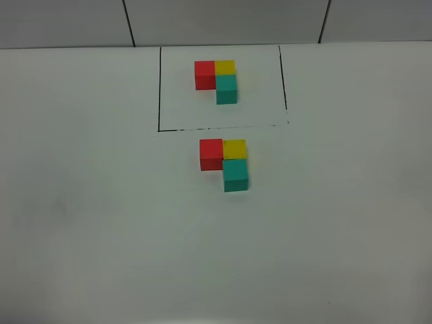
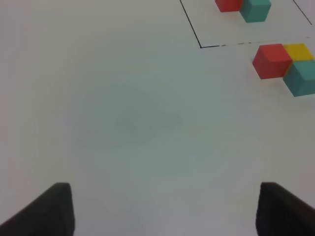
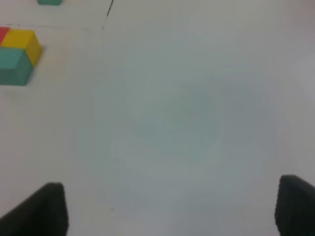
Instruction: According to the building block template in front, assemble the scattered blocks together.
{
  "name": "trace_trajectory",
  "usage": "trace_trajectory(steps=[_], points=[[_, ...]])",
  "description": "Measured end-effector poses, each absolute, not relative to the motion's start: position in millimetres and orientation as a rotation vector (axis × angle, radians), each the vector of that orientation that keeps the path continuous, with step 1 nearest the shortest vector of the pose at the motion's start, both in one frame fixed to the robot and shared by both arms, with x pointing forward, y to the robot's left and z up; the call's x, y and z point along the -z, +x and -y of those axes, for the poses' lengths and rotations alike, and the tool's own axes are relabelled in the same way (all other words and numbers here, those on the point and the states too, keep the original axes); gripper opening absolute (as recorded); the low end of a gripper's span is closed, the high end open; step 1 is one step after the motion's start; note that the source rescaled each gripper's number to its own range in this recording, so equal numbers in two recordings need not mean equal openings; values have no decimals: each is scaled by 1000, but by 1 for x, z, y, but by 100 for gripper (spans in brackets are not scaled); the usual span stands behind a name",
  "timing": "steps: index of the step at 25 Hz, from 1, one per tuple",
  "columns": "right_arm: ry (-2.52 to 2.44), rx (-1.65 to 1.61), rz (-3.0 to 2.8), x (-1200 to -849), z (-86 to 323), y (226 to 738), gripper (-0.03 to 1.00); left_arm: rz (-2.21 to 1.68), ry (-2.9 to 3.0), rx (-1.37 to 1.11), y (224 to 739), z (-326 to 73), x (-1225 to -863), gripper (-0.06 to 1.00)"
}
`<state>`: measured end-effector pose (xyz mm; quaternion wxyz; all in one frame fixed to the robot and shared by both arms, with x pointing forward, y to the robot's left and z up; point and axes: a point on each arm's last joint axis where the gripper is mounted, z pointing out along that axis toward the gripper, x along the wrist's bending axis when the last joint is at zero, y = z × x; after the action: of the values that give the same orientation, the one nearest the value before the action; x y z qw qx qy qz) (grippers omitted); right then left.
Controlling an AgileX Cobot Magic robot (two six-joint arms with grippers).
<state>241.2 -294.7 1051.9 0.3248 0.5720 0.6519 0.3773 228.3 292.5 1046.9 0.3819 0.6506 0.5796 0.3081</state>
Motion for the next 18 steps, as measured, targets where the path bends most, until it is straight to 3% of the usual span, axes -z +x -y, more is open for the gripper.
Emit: trace_trajectory(steps=[18], points=[[1561,-945,-1628,-1052,295,242,74,-1479,1660,-786,228,-293,-1047,80]])
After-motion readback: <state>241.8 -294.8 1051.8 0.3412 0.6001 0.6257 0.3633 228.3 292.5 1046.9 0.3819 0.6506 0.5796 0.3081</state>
